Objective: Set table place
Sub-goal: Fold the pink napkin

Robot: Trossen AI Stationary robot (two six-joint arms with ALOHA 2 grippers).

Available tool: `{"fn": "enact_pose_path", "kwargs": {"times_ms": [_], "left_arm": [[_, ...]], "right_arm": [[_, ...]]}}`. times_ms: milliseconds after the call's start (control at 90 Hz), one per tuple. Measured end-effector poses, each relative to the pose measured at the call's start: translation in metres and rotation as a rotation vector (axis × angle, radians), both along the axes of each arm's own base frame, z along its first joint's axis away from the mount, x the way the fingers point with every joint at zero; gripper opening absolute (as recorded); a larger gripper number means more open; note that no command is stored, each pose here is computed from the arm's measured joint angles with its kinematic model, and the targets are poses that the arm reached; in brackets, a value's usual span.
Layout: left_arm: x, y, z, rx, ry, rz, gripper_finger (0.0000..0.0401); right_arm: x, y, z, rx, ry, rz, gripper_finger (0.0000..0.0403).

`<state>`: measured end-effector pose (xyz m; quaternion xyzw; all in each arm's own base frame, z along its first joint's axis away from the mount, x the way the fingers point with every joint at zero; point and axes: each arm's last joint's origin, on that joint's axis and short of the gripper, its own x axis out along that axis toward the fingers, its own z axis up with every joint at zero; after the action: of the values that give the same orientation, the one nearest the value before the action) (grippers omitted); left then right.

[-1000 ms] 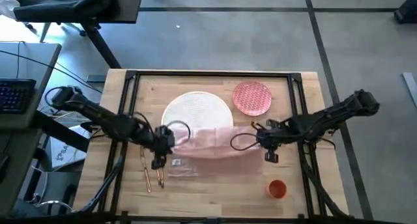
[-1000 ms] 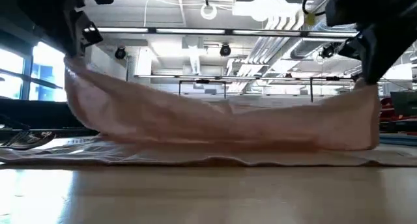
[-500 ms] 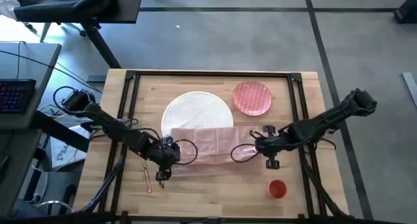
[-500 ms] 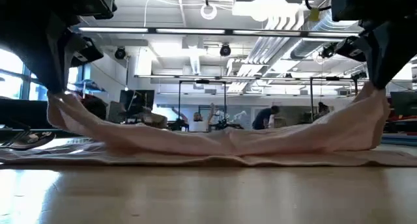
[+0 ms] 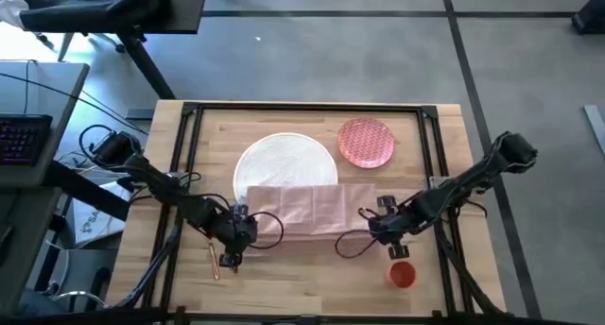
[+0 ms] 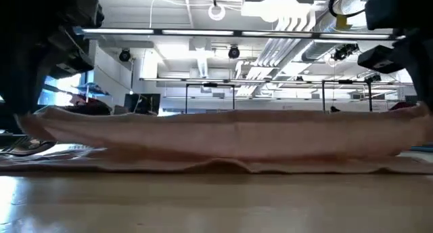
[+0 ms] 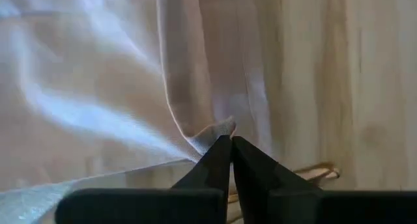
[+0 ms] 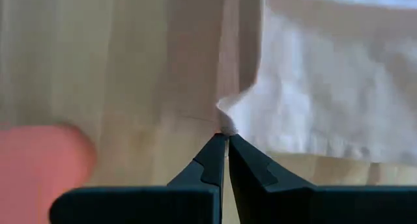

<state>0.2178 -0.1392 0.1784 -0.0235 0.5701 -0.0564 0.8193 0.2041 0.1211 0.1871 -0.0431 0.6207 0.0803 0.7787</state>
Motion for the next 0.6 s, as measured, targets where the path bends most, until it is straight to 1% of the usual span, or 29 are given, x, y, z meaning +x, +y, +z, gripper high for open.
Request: {"fn": "enact_pose_path", "kwargs": {"times_ms": [156, 244, 367, 456, 533, 600], "left_arm": [[0.001, 0.000, -0.003, -0.022, -0.017, 0.030, 0.0000], [0.002, -0.001, -0.003, -0.042, -0.042, 0.029, 0.0000], [0.000, -0.002, -0.004, -0.086, 0.001, 0.005, 0.0013], [-0.005, -0.001, -0.004, -0.110, 0.065, -0.001, 0.0034], [-0.011, 0.003, -0.003, -0.131, 0.138, 0.079, 0.0058], [-0.017, 0.005, 0.000, -0.158, 0.203, 0.146, 0.0078]], "right_arm": [[0.003, 0.006, -0.013, -0.027, 0.047, 0.017, 0.0001], [0.003, 0.006, -0.016, -0.033, 0.058, 0.018, 0.0001], [0.002, 0.006, -0.015, -0.027, 0.064, 0.005, 0.0001], [-0.001, 0.001, -0.010, -0.020, 0.079, -0.065, 0.0001], [-0.004, -0.005, -0.003, -0.019, 0.078, -0.158, 0.0001], [-0.007, -0.010, 0.005, -0.007, 0.040, -0.231, 0.0001]]}}
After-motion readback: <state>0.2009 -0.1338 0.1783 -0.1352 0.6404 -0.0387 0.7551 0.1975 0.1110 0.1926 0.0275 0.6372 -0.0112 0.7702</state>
